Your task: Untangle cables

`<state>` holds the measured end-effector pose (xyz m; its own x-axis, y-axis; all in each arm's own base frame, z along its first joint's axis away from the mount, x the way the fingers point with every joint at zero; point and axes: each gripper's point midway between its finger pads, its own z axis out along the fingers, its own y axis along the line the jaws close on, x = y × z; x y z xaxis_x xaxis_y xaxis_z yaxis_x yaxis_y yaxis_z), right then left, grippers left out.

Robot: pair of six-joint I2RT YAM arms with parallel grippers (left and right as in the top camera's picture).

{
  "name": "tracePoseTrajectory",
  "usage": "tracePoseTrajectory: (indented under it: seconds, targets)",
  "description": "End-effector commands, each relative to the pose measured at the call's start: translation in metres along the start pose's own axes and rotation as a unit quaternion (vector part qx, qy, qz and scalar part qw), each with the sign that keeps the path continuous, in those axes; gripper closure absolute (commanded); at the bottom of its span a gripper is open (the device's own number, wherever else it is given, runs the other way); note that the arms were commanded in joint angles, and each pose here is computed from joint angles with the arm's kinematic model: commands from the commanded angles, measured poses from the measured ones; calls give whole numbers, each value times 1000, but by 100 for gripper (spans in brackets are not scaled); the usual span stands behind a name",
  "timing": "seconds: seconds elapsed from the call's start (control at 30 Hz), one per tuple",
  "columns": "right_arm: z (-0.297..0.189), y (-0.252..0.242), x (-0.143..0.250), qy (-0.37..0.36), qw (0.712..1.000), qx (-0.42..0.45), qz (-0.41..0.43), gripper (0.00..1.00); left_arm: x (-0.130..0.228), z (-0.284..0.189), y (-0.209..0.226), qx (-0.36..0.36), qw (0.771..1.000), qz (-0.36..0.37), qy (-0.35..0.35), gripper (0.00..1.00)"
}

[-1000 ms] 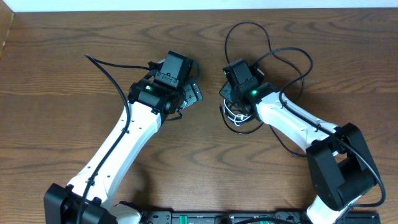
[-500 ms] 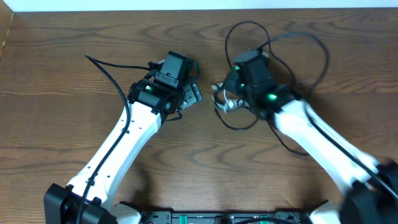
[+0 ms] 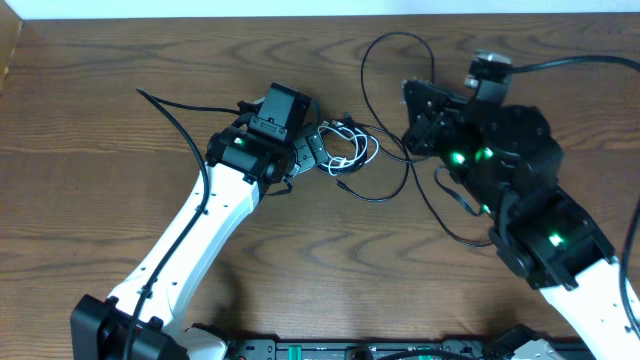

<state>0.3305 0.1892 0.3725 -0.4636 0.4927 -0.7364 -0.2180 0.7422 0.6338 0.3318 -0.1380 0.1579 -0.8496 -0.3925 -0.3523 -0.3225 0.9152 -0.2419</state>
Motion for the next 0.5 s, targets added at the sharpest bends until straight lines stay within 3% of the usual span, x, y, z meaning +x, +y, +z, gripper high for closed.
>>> tracePoseTrajectory:
  seconds: [0.0,0.33,0.47]
  targets:
    - [1,-9,4,10,999,21,-26,94,0,0,6,-10,1000,-1,-5,2]
    - [45,-62,66,117,986,113,-43,22,5,0,0,5,1000,-1,11,2]
    - [74,-79,90,160,970,119,-137,1,6,0,-1,8,1000,-1,13,2]
